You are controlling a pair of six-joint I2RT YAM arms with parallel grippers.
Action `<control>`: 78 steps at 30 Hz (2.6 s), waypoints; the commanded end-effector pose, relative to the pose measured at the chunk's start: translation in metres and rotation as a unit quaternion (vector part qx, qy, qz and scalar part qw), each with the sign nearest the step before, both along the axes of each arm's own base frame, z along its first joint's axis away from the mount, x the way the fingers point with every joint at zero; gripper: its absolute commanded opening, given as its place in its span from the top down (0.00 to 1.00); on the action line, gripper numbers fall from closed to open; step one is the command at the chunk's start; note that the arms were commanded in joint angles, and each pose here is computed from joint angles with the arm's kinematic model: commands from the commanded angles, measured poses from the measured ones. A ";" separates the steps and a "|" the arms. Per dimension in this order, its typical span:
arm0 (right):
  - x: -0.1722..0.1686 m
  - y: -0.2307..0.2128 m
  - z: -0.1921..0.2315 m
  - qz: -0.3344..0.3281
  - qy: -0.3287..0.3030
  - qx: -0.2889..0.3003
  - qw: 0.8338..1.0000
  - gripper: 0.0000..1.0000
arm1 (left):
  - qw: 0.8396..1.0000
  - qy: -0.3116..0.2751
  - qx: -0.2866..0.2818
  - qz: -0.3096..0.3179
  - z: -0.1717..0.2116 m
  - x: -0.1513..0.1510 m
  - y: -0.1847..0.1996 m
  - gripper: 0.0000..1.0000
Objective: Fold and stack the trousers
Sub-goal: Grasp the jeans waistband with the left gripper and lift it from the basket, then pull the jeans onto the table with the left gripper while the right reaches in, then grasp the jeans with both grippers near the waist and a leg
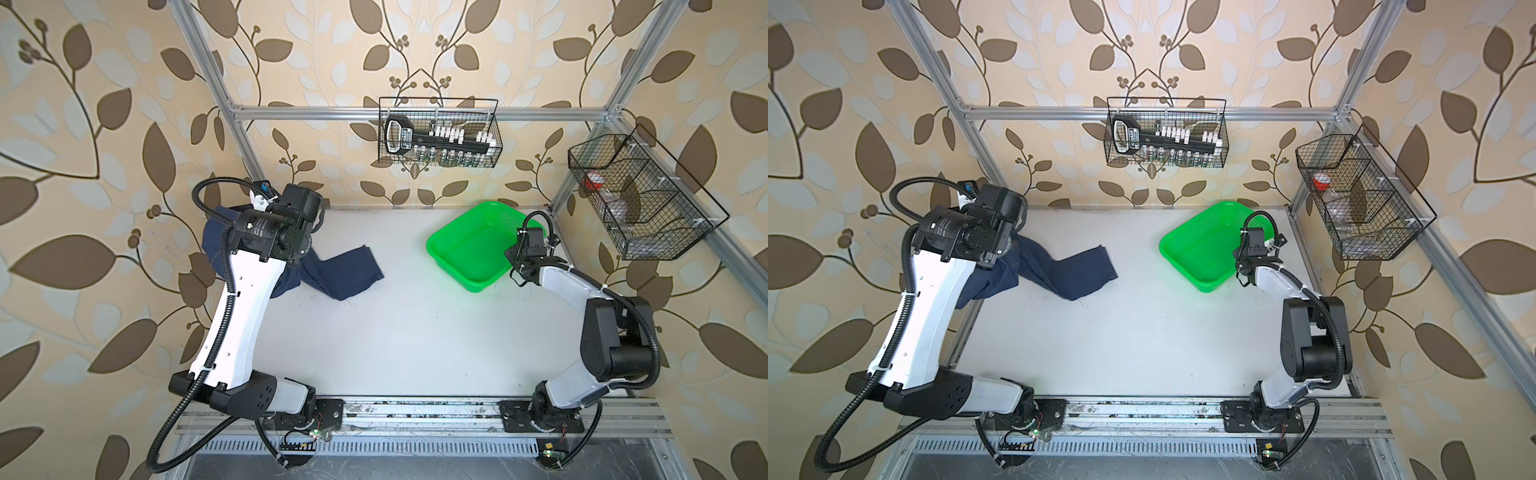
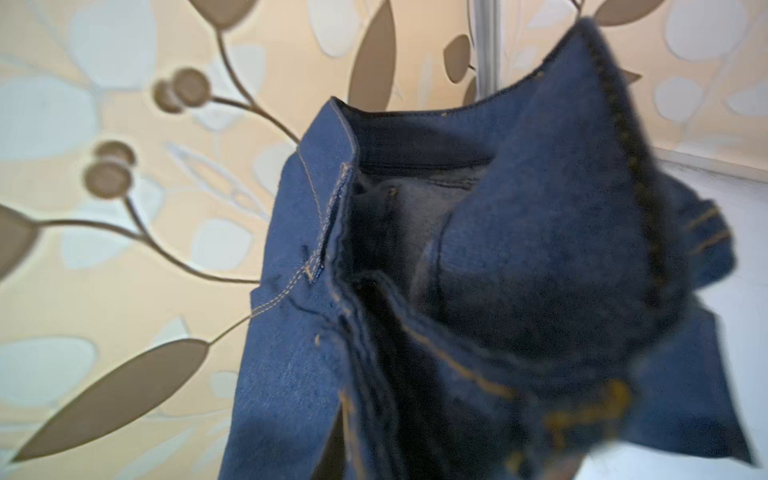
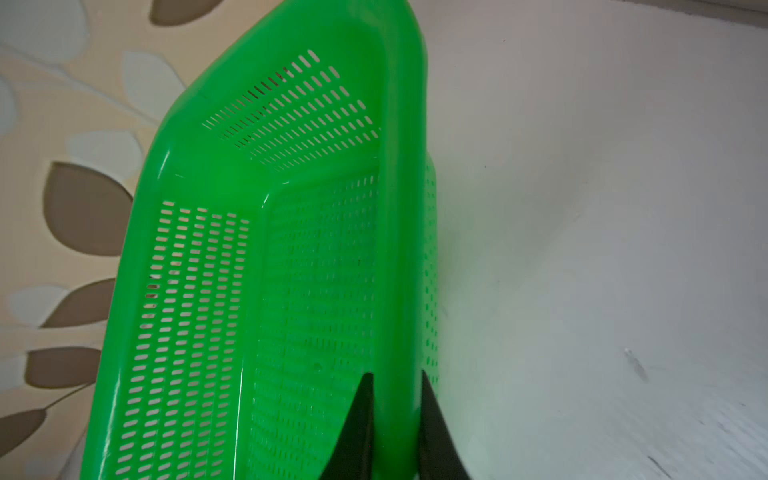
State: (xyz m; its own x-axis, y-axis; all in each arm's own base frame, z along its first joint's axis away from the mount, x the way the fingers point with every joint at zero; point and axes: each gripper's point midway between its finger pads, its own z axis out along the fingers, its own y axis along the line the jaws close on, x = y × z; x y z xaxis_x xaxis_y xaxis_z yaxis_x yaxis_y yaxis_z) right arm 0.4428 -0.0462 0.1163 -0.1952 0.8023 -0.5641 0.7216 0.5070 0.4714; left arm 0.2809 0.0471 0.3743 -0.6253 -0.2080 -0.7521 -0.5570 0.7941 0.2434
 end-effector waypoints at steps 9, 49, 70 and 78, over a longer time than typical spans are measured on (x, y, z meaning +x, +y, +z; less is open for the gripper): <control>0.054 0.014 0.000 -0.137 -0.130 0.086 0.978 0.90 | 0.921 0.055 -0.283 -0.260 -0.093 0.054 -0.213 1.00; -0.104 0.207 0.057 0.576 -0.086 -0.092 0.808 0.18 | 0.954 0.194 -0.170 -0.151 -0.204 0.070 -0.099 0.14; -0.022 0.369 -0.017 0.730 -0.023 -0.105 0.675 0.05 | 0.938 0.233 -0.255 -0.028 -0.319 0.136 -0.071 0.22; -0.033 0.401 -0.067 0.756 0.006 -0.045 0.653 0.14 | 0.923 0.268 -0.274 -0.033 -0.356 0.125 -0.078 0.48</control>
State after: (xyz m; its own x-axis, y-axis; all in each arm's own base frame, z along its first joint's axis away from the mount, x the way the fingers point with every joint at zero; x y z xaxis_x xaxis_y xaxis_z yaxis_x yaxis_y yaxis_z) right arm 0.4174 0.3334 0.0508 -0.7383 -0.3248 -0.5912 -0.5963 0.7240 0.3468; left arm 0.4140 -0.0300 0.0313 -0.9016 -0.3992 -0.1668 -0.4086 0.9124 0.0252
